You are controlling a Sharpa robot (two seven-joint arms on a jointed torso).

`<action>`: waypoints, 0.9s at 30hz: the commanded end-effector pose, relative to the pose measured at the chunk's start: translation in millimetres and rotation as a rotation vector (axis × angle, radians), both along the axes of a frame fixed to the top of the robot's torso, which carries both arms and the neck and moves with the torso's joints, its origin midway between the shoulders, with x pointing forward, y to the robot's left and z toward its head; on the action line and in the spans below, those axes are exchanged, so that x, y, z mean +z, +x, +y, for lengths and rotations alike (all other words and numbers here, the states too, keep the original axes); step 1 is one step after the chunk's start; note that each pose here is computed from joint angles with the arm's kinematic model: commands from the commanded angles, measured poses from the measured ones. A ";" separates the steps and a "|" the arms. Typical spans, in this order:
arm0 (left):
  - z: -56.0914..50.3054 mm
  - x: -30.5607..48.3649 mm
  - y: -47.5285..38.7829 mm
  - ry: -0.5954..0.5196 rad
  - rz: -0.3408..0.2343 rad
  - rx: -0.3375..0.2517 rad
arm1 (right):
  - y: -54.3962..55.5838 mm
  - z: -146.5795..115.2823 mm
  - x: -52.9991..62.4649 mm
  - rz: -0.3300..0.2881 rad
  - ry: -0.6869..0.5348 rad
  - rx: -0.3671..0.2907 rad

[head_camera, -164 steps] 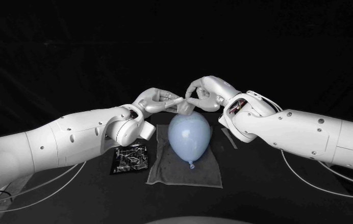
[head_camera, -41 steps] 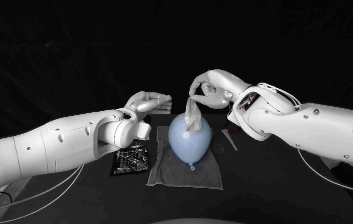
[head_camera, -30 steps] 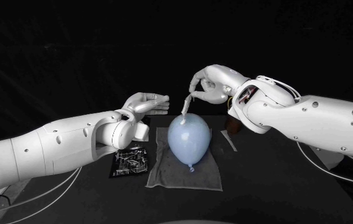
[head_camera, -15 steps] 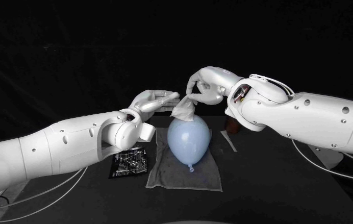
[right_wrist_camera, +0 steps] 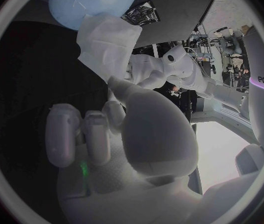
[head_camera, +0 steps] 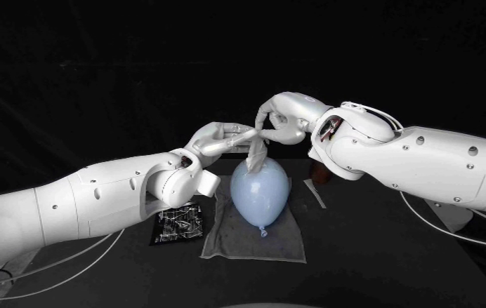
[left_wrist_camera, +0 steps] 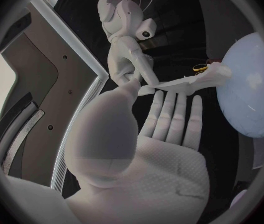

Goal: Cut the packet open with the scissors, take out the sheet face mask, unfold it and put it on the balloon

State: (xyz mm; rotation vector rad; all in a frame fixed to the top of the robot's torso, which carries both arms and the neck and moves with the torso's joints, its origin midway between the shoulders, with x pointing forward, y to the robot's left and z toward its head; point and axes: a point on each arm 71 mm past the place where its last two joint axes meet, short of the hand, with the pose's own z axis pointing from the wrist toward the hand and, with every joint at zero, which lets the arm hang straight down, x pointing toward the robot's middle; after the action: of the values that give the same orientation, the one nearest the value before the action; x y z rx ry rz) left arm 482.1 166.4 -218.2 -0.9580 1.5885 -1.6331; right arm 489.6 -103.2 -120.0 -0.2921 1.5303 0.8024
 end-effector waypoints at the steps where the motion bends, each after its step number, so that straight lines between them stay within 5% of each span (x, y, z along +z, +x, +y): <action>1: -3.5 2.5 -1.3 0.005 -0.029 -0.045 | -0.1 -1.7 3.2 -0.034 0.012 -0.007; 7: 2.0 1.6 0.1 -0.008 -0.007 -0.013 | -4.5 -8.9 13.0 -0.115 0.124 -0.003; 20: 41.7 -4.8 15.8 -0.102 0.076 0.155 | -25.0 -18.5 28.9 -0.196 0.289 0.134; 27: 43.2 -10.6 23.1 -0.122 0.133 0.135 | -35.7 -19.3 36.0 -0.217 0.342 0.198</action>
State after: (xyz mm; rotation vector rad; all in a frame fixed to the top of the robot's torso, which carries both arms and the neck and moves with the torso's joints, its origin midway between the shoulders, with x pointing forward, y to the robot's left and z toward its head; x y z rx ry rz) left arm 504.5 213.6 -228.6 -1.1768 1.4768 -1.5553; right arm 458.6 -123.6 -89.6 -0.2583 1.2202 1.0670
